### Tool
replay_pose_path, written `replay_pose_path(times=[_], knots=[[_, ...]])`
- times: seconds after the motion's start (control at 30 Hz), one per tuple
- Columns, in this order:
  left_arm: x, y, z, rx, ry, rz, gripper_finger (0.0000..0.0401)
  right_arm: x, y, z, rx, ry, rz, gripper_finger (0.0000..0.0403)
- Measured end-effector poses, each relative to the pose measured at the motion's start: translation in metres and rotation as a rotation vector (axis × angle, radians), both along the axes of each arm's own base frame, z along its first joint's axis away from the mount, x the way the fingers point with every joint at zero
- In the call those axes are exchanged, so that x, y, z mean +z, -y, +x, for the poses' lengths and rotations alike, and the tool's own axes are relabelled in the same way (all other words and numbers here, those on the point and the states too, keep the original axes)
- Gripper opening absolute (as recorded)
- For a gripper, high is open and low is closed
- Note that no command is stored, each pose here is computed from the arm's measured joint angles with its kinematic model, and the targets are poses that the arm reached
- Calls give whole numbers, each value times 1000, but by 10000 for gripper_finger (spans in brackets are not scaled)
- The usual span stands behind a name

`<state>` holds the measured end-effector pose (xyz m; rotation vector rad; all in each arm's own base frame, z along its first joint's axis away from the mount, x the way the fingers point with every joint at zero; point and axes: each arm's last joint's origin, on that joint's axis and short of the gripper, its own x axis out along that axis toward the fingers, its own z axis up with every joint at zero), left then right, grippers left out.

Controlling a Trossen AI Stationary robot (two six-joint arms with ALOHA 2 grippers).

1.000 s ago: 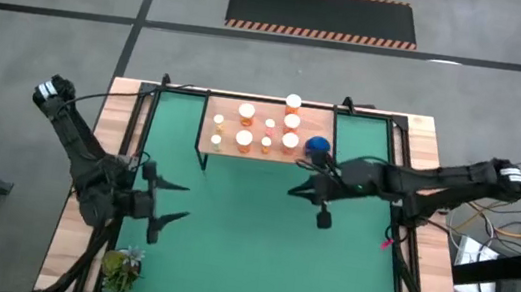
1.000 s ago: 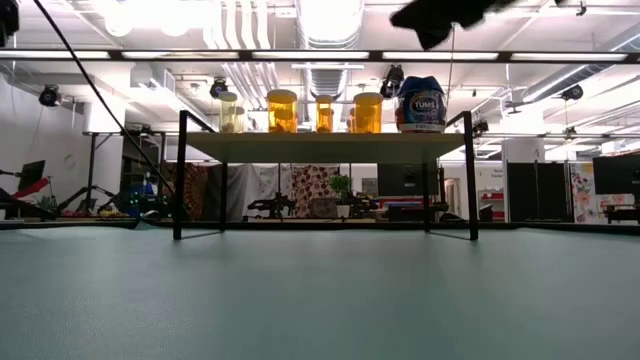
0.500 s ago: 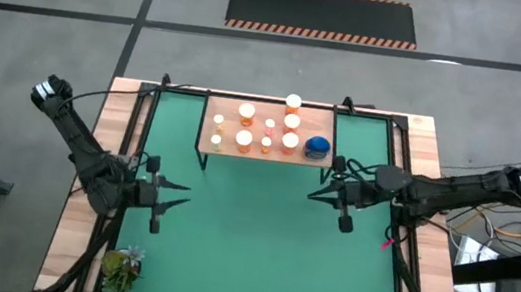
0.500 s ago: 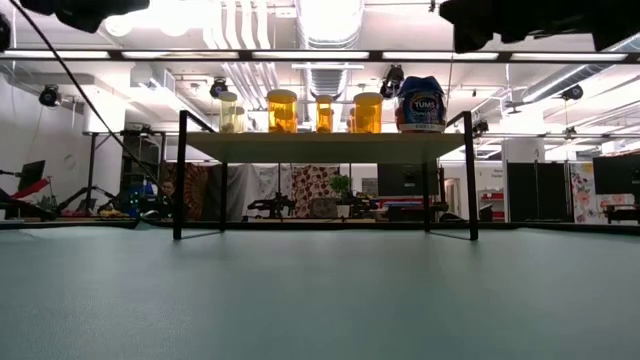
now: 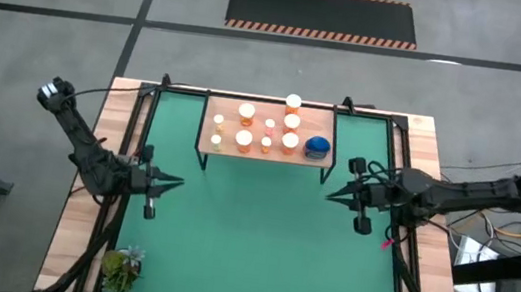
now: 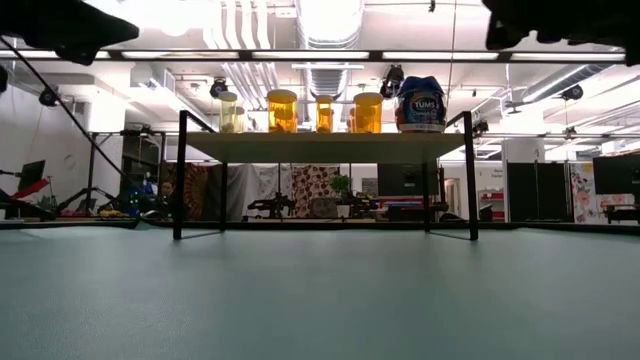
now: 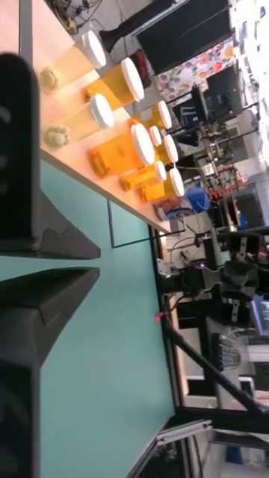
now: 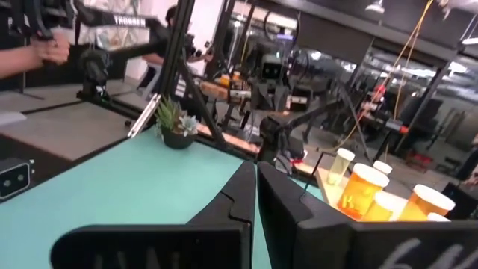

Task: Pick and place medicine bottles onto shelf by color
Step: Return to Home Position

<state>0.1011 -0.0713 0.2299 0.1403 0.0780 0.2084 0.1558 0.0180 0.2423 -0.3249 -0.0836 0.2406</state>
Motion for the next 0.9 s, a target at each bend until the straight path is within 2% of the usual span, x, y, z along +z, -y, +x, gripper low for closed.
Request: replay_pose_path(times=[0.2, 0.47, 0.6, 0.7, 0.77, 0.9], knots=[[-15, -7, -6, -5, 38, 49, 6, -8, 2, -20, 0, 96, 11, 9], [-34, -19, -17, 0, 98, 28, 6, -17, 5, -48, -24, 283, 3, 9], [-51, -22, -21, 0, 109, 32, 6, -28, 7, -58, -107, 422, -31, 9], [-57, -24, -23, -3, 92, 39, 6, -33, 10, -62, -186, 418, -65, 9], [-57, -25, -24, -2, 98, 17, 6, -32, 11, -66, -207, 433, -64, 9], [-57, -26, -24, 2, 96, 50, 6, -32, 13, -69, -269, 439, -47, 9]])
